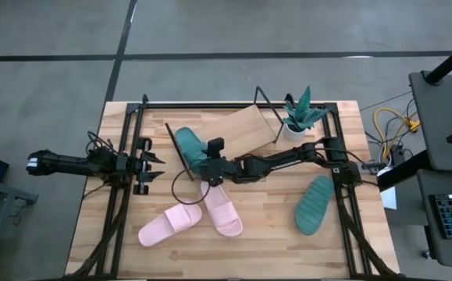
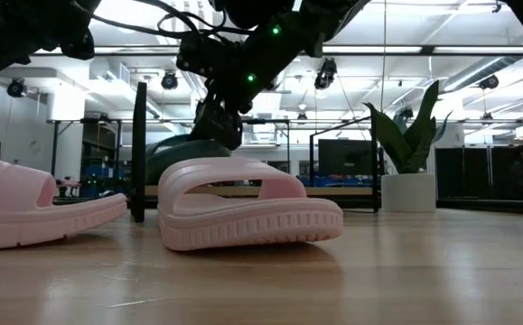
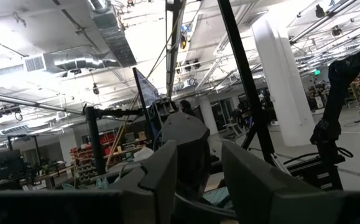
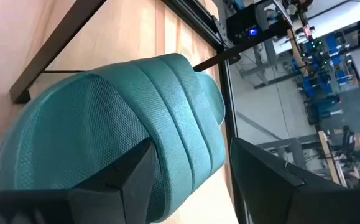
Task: Pick and place slides into the shelf
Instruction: Put the left green slide on the shelf, then put the green slide on the shelf
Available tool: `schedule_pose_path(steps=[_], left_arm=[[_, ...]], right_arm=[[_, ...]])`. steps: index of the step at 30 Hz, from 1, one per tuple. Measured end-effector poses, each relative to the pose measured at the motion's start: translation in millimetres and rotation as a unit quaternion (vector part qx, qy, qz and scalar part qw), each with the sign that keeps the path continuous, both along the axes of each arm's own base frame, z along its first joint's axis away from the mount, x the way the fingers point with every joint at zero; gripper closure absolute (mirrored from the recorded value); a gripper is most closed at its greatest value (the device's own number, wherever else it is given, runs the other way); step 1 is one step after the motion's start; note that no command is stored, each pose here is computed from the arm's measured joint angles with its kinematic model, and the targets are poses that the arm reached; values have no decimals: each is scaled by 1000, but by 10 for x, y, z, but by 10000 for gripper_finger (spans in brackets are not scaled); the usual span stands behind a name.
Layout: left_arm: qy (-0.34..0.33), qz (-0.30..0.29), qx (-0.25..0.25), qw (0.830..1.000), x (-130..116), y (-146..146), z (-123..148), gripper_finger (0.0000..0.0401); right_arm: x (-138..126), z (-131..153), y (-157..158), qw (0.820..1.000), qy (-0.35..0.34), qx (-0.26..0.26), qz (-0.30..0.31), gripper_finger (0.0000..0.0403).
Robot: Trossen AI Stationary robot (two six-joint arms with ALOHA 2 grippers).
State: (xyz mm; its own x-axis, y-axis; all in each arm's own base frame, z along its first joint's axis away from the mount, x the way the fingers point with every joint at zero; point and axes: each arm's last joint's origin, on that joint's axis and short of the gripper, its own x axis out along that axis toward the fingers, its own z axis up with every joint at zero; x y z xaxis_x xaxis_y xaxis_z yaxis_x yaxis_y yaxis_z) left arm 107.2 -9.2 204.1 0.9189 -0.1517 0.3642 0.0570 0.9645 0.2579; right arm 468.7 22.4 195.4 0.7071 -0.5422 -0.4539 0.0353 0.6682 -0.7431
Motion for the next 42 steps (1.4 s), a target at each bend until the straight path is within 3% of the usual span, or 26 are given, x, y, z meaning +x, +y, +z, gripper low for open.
schedule_pose_path(steps=[5,11,20,25,33,42], left_arm=[[4,0,0,1000,8,-1,-7,287],[4,0,0,1000,8,-1,-7,287],[5,0,0,1000,10,-1,-9,287],[5,0,0,1000,10,-1,-9,287],[6,0,0,1000,11,-1,-10,287],[4,0,0,1000,10,-1,-8,287]], right_arm=[[-12,-8,14,1000,16,5,2,202],[21,72,54,996,14,76,41,202],[39,167,78,996,9,75,38,202],[-28,409,162,996,27,84,33,202],[-496,1007,286,989,60,138,-18,202],[-1210,1348,438,957,103,228,-144,202]])
